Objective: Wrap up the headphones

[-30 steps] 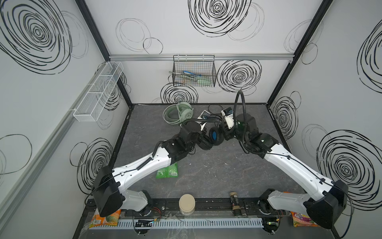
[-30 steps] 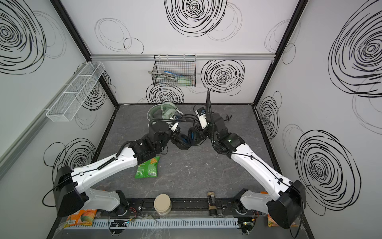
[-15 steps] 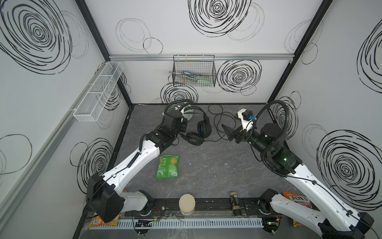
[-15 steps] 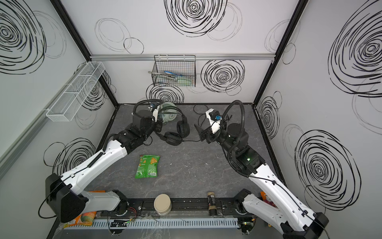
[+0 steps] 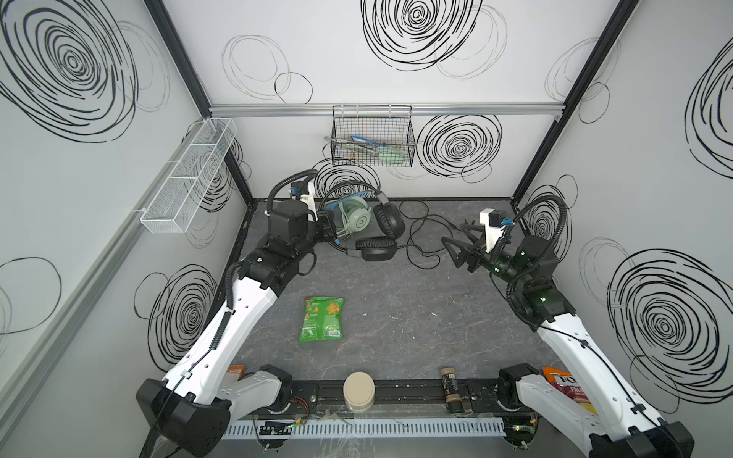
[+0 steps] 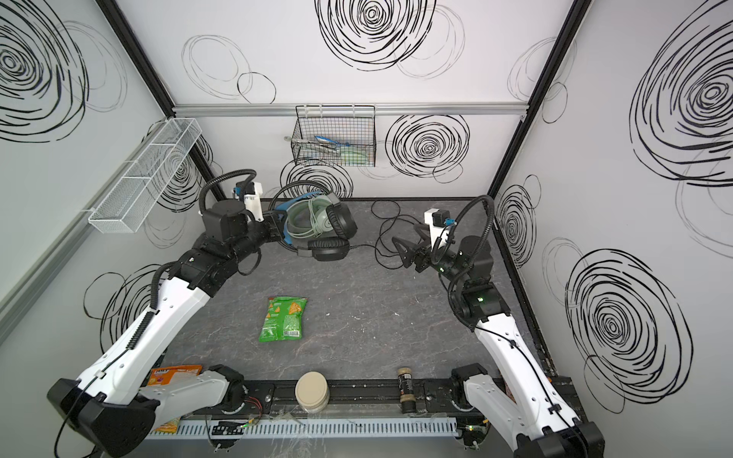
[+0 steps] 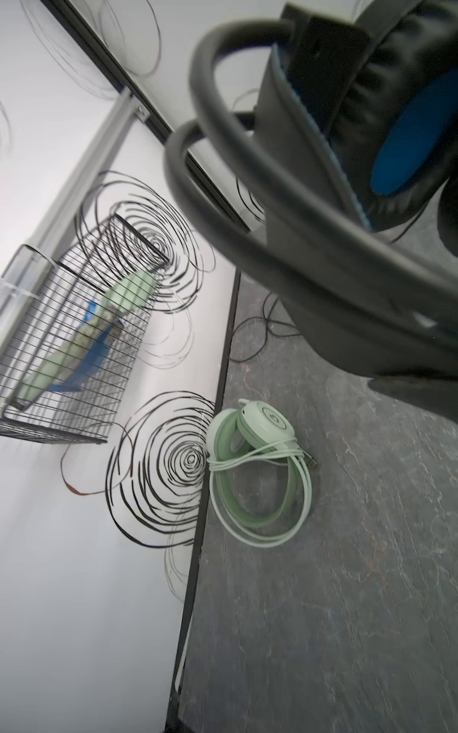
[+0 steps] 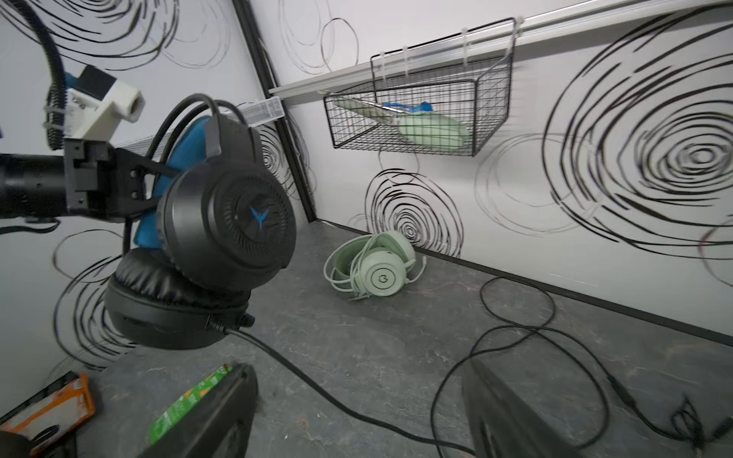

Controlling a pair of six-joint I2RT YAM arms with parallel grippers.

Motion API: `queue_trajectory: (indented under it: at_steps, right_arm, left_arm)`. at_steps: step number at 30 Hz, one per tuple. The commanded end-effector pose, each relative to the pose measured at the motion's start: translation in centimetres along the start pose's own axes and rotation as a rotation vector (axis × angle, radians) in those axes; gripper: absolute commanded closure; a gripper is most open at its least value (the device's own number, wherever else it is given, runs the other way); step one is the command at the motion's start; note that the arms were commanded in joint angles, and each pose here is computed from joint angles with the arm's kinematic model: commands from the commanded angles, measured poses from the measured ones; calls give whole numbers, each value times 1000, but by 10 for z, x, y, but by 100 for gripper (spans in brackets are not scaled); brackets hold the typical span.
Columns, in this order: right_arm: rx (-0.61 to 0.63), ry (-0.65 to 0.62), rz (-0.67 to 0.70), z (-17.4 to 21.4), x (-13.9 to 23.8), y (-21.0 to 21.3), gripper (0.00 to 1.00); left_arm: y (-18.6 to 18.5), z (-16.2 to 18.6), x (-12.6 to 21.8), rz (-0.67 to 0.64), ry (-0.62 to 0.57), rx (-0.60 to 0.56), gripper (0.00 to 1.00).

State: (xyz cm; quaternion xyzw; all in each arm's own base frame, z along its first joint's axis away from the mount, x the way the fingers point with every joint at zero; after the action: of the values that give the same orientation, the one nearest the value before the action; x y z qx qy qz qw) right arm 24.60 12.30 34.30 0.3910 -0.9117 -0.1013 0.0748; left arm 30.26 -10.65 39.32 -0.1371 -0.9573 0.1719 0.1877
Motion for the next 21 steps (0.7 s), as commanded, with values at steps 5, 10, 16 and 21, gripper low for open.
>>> queue_trajectory:
  at_steps: [5,10,16,21]
  right_arm:
    - [205,41,-120,-13,5,26,16]
    - [259,40,-63,0,-1,18,15]
    - [300,5,-85,0,-24,16,16]
    - [292,-6,-151,5,-39,28,17]
  left_arm:
    - [-16,-56,26,152,-86,105,100]
    - [-27,-71,33,205,-70,111,100]
    - [-32,-70,39,288,-73,181,100]
    - [-34,-77,46,328,-95,199,100]
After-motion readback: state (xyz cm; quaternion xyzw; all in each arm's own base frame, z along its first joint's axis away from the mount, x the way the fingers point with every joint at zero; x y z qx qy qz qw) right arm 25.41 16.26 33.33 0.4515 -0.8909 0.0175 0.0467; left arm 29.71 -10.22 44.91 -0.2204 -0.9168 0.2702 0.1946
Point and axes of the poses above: each gripper's point midway between its finger pads, its own x axis back along the fingers, its own y axis along the line the jaws close on, z = x × y, the point moved 7 cm from there along x, back along the fingers, and after that the axes turned 4 degrees about -x, right-handed, at the moved point
